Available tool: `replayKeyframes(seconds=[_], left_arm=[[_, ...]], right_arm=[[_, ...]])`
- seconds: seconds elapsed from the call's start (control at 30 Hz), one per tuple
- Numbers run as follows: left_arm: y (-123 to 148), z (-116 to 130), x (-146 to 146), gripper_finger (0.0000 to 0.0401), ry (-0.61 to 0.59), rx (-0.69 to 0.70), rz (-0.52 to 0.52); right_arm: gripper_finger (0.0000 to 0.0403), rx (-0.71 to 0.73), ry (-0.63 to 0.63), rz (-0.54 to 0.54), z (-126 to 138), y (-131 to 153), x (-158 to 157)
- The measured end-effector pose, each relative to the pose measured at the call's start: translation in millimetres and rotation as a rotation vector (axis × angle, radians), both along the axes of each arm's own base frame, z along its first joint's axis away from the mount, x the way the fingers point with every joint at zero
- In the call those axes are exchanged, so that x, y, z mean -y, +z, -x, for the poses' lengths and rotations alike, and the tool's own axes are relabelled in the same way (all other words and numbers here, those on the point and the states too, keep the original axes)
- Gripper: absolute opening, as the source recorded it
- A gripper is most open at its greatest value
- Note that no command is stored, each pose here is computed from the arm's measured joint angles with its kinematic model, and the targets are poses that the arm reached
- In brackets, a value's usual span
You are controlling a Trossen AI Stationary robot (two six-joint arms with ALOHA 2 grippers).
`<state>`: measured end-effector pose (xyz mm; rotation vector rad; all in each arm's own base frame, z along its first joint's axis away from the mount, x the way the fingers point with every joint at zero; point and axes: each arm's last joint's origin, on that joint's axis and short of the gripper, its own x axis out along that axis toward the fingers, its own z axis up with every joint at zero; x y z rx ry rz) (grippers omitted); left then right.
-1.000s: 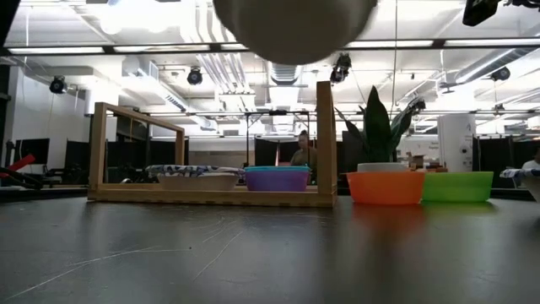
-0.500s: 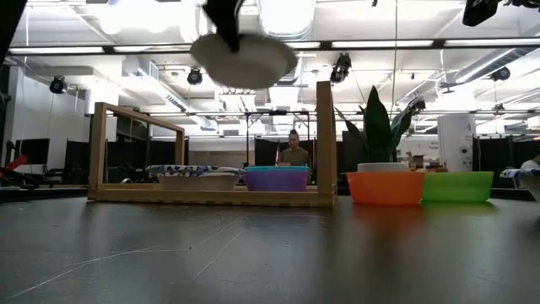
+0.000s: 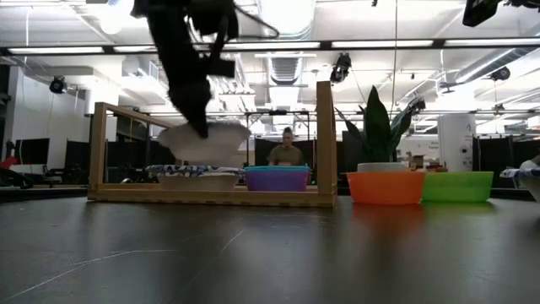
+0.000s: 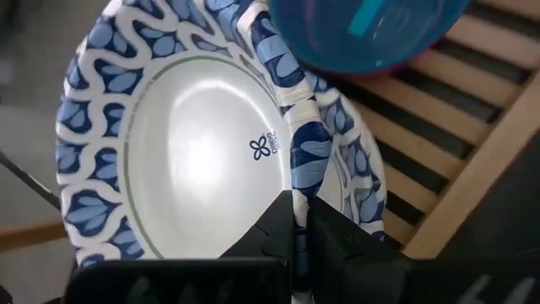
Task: Place and stack bowls onto a shelf
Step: Stack the white patterned bowl on the white patterned bowl on the shelf
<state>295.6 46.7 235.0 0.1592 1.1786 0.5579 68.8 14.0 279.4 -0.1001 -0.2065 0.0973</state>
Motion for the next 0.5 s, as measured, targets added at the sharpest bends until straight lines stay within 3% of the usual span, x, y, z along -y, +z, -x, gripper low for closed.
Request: replayKeyframes(seconds=[0.2, 0.5], left_arm=[[-29, 3, 0, 0.0, 0.019, -0.04, 0.011], [-38, -4, -1, 0.0031, 0.021, -0.057, 0.011]], right_arm=[[0.0009, -0.012, -0.033, -0.003, 0, -1, 1], [0.0009, -0.018, -0.034, -0.004, 0, -2, 1]])
